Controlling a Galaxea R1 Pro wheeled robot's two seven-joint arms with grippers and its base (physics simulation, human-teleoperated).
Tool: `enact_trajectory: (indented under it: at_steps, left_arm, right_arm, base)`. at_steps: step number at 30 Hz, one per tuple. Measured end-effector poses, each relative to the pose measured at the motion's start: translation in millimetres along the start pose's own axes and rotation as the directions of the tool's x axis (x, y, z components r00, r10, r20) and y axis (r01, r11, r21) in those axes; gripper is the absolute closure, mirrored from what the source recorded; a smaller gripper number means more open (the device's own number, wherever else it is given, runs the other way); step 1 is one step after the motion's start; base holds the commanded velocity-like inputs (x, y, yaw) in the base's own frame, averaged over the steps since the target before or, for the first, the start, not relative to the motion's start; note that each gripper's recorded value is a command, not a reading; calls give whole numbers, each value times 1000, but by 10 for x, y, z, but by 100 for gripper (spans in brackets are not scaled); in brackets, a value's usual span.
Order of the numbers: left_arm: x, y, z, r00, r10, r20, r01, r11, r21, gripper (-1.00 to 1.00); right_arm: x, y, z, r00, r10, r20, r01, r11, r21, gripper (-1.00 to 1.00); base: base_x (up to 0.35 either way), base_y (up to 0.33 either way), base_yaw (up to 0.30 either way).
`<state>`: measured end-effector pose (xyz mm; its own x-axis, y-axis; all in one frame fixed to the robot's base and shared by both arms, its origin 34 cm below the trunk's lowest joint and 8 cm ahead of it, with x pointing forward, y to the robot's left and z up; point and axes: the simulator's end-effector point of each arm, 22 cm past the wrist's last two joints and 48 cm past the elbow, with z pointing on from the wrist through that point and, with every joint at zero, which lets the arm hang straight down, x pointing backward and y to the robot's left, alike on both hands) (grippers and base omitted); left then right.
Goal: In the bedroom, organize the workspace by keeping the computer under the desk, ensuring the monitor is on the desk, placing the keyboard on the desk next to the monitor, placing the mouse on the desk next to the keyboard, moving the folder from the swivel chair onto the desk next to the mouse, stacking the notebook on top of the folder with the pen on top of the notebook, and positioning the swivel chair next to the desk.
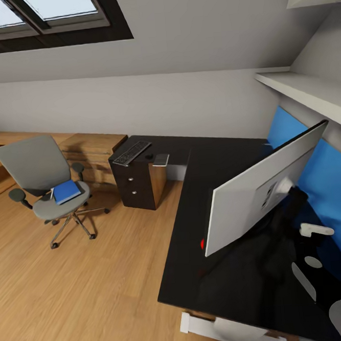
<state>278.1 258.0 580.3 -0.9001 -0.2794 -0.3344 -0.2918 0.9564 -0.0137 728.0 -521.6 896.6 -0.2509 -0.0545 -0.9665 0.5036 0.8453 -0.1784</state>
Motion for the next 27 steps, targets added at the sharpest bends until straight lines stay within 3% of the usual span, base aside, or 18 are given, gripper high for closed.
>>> enact_trajectory:
  at_steps: [14,27]
  left_arm:
    - [26,8,-5,1000,-1,-5,1,1000,-1,-100]
    - [20,18,-3,1000,1,-4,-1,1000,-3,-100]
  right_arm:
    - [5,7,-6,1000,-1,-1,1,1000,-2,-100]
    - [13,69,-18,1000,-2,-1,2,1000,-12,-100]
  base:
    - [-149,0,0]
    - [-303,28,0]
